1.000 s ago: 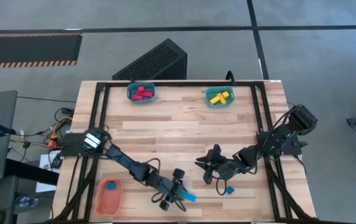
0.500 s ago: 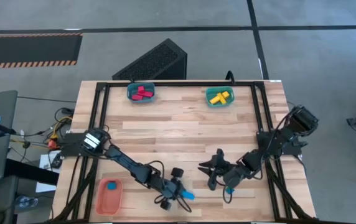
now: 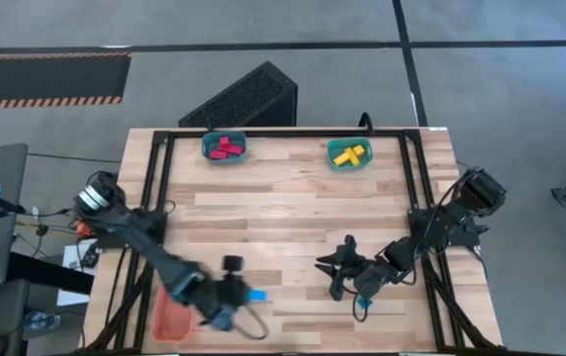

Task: Sort & place blocks by color
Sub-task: Put the left blue block into the orange bin

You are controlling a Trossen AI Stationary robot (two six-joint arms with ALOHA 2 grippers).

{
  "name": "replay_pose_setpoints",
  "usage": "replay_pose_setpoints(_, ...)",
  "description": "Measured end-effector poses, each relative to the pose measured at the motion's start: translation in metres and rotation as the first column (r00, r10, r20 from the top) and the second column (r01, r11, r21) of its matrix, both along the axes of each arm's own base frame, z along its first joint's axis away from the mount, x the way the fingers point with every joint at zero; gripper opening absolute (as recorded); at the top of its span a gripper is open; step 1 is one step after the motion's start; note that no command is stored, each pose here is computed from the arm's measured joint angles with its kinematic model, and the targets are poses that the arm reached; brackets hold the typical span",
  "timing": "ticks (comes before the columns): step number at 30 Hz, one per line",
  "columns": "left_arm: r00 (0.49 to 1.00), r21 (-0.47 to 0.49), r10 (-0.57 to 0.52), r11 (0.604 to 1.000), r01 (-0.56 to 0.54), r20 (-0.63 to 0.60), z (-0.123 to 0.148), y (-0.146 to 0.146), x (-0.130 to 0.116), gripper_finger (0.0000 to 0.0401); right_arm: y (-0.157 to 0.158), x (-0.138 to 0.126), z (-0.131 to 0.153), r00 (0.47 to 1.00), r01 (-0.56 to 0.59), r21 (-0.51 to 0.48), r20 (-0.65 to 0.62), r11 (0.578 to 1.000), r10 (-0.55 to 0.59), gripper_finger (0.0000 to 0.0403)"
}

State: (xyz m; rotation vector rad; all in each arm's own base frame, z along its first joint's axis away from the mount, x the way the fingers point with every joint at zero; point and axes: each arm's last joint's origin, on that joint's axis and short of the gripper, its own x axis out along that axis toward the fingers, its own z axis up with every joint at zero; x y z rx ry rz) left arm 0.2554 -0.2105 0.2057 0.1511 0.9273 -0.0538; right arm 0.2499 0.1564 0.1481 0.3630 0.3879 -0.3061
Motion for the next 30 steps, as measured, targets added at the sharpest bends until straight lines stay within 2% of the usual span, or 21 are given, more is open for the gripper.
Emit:
replay_pose_setpoints(4,0.973,0.008,-0.085,0.996,0.089,-0.212,0.012,-0.009,-0.054,0.0087,-0.01,0.004,-0.002,0.999,0.03,-0.014,-0.025,0.999,-0.031,0.0103)
replay_pose_setpoints(6,0.957,-0.013,-0.097,0.995,0.097,-0.273,0.018,-0.014,-0.076,0.0086,-0.014,0.007,-0.002,0.999,0.04,-0.024,-0.032,0.999,-0.041,0.0103)
replay_pose_setpoints(10,0.936,-0.128,-0.074,0.991,0.032,-0.343,0.027,-0.025,-0.108,0.0093,-0.023,0.013,-0.002,0.999,0.027,-0.023,-0.047,0.999,-0.028,0.0103)
replay_pose_setpoints(13,0.921,-0.174,-0.035,0.984,-0.036,-0.388,0.029,-0.033,-0.125,0.0098,-0.03,0.017,-0.002,0.998,0.022,-0.007,-0.059,1.0,-0.023,0.0103)
replay_pose_setpoints(18,0.903,-0.199,0.029,0.972,-0.125,-0.428,0.028,-0.037,-0.136,0.0101,-0.033,0.019,-0.003,0.998,0.019,0.022,-0.067,1.0,-0.017,0.0103)
replay_pose_setpoints(22,0.922,-0.151,0.109,0.973,-0.176,-0.373,0.028,-0.033,-0.135,0.0109,-0.031,0.018,-0.003,0.997,-0.003,0.044,-0.071,0.999,0.006,0.0103)
replay_pose_setpoints(25,0.917,-0.126,0.127,0.974,-0.187,-0.379,0.028,-0.03,-0.136,0.0129,-0.029,0.017,-0.003,0.998,-0.006,0.051,-0.069,0.999,0.01,0.0103)
replay_pose_setpoints(30,0.863,-0.04,0.21,0.966,-0.256,-0.46,0.026,-0.021,-0.142,0.0168,-0.028,0.017,-0.003,0.998,-0.009,0.053,-0.068,0.999,0.012,0.0103)
